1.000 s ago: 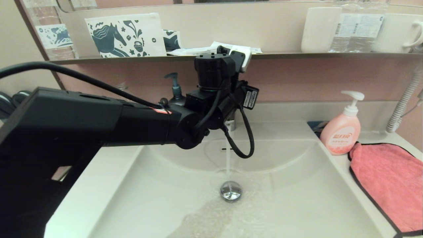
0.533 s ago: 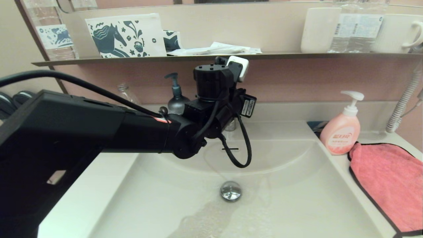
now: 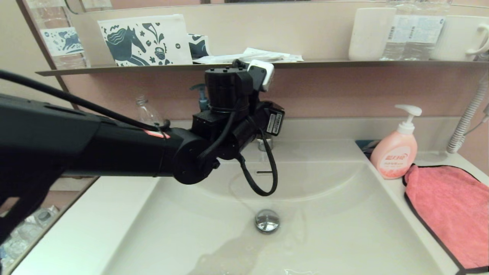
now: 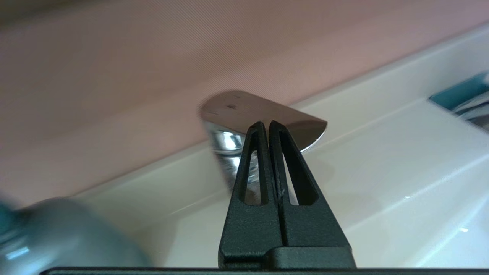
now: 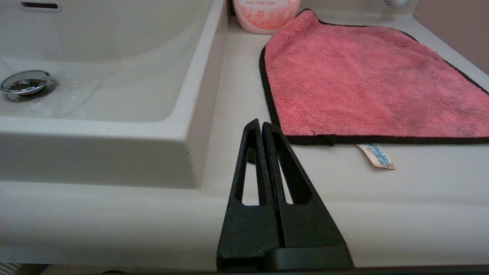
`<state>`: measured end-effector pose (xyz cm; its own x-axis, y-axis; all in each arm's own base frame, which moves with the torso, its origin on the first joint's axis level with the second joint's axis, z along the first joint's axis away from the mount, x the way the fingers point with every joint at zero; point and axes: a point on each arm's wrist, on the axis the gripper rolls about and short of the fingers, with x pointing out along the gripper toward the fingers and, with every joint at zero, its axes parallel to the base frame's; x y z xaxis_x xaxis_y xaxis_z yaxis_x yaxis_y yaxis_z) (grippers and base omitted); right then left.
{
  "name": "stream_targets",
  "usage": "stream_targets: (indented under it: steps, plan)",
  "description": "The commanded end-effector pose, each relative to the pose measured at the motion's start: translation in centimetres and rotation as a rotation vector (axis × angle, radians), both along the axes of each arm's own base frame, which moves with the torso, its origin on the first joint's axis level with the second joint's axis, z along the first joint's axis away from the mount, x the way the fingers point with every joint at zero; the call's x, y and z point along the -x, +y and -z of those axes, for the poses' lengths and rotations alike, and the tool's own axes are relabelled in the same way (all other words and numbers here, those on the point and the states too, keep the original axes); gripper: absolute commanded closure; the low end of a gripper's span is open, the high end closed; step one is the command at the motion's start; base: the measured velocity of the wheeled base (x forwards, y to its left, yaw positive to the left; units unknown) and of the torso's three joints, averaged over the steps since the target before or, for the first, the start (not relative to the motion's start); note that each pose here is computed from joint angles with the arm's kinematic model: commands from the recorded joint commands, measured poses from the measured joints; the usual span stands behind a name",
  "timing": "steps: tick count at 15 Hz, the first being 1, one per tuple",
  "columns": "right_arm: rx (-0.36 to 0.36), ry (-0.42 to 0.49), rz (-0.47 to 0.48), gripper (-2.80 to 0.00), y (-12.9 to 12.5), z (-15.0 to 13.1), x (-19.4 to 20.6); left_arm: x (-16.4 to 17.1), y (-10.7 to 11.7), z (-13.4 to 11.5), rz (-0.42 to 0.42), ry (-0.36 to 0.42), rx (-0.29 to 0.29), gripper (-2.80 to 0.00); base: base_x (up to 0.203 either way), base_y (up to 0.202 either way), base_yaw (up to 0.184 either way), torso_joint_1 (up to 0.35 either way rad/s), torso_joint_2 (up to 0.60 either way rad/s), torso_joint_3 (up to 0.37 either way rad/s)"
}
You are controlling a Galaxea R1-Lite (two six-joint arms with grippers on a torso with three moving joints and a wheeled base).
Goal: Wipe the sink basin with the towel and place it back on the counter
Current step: Pick up the cloth
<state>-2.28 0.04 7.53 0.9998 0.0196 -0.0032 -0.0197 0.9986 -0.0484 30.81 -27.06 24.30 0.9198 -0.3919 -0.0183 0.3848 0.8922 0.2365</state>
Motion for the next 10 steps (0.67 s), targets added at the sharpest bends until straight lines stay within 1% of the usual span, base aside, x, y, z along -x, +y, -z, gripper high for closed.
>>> stream_targets:
  steps: [1, 4, 5, 7, 10]
  plan:
    - [0.001, 0.001, 0.000, 0.00, 0.0, 0.0, 0.0, 2.8, 2.5, -2.7, -0.010, -0.037, 0.042, 0.00, 0.000, 0.000, 0.000, 0.000, 0.00, 0.000]
    - [0.001, 0.001, 0.000, 0.00, 0.0, 0.0, 0.0, 6.3, 5.9, -3.2, -0.043, -0.013, 0.069, 0.00, 0.000, 0.000, 0.000, 0.000, 0.00, 0.000]
    - [0.001, 0.001, 0.000, 0.00, 0.0, 0.0, 0.0, 7.7, 7.2, -3.0, -0.052, 0.000, 0.066, 0.00, 0.000, 0.000, 0.000, 0.000, 0.00, 0.000]
    - [0.001, 0.001, 0.000, 0.00, 0.0, 0.0, 0.0, 10.5, 9.6, -1.7, -0.065, 0.035, 0.043, 0.00, 0.000, 0.000, 0.000, 0.000, 0.00, 0.000]
    - [0.001, 0.001, 0.000, 0.00, 0.0, 0.0, 0.0, 15.3, 14.2, 0.7, -0.086, 0.076, 0.043, 0.00, 0.000, 0.000, 0.000, 0.000, 0.00, 0.000]
